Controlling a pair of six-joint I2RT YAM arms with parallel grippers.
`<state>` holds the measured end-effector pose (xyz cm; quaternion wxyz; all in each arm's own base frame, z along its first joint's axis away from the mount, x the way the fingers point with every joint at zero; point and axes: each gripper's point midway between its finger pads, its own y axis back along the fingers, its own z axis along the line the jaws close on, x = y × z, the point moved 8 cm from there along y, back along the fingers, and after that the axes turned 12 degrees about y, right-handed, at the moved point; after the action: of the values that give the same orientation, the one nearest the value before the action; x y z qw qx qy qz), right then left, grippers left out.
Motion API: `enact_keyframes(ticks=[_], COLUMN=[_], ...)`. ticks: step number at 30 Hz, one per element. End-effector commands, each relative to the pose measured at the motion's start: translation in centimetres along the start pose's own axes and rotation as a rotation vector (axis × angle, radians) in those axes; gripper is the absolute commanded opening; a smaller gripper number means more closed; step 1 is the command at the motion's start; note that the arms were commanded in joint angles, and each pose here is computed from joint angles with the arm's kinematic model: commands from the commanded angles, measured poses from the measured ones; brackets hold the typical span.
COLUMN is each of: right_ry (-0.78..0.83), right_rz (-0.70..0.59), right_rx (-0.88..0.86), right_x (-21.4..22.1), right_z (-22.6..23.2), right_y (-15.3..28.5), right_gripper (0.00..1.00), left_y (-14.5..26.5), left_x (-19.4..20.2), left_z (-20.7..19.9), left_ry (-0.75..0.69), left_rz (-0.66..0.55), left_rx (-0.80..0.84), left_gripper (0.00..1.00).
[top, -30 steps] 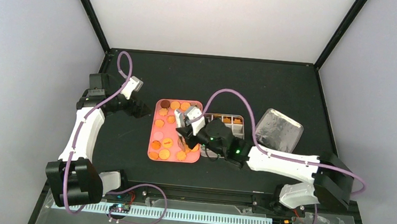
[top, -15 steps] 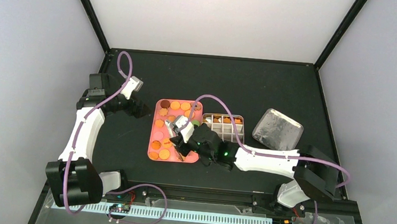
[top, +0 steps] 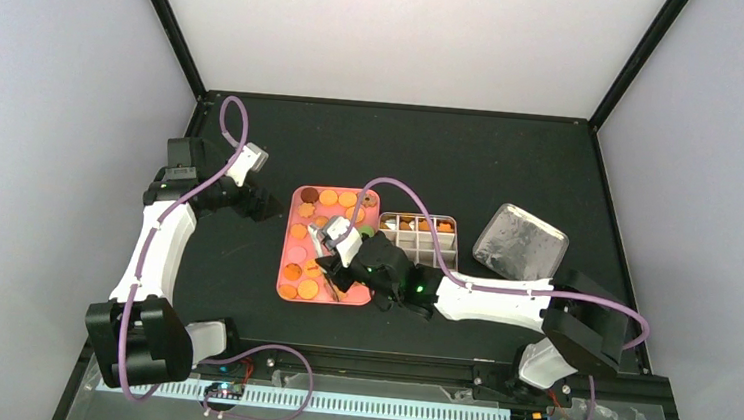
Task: Pack the cookies
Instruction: Pick up the fake cookies from the plate.
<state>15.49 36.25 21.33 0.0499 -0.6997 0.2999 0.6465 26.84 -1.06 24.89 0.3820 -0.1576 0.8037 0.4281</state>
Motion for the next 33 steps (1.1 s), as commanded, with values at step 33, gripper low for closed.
enact_keyframes(ticks=[33], right_ry=[-0.036], right_rz=[-0.170], right_rx=[0.300], right_x=[-5.4], right_z=[-7.8], right_y=[7.8], right_gripper=[0.01], left_y=[1.3], left_x=[-1.5], left_z=[-0.6], left_ry=[-0.047], left_rz=[-0.043], left_rx=[0.000], left_gripper=[0.98])
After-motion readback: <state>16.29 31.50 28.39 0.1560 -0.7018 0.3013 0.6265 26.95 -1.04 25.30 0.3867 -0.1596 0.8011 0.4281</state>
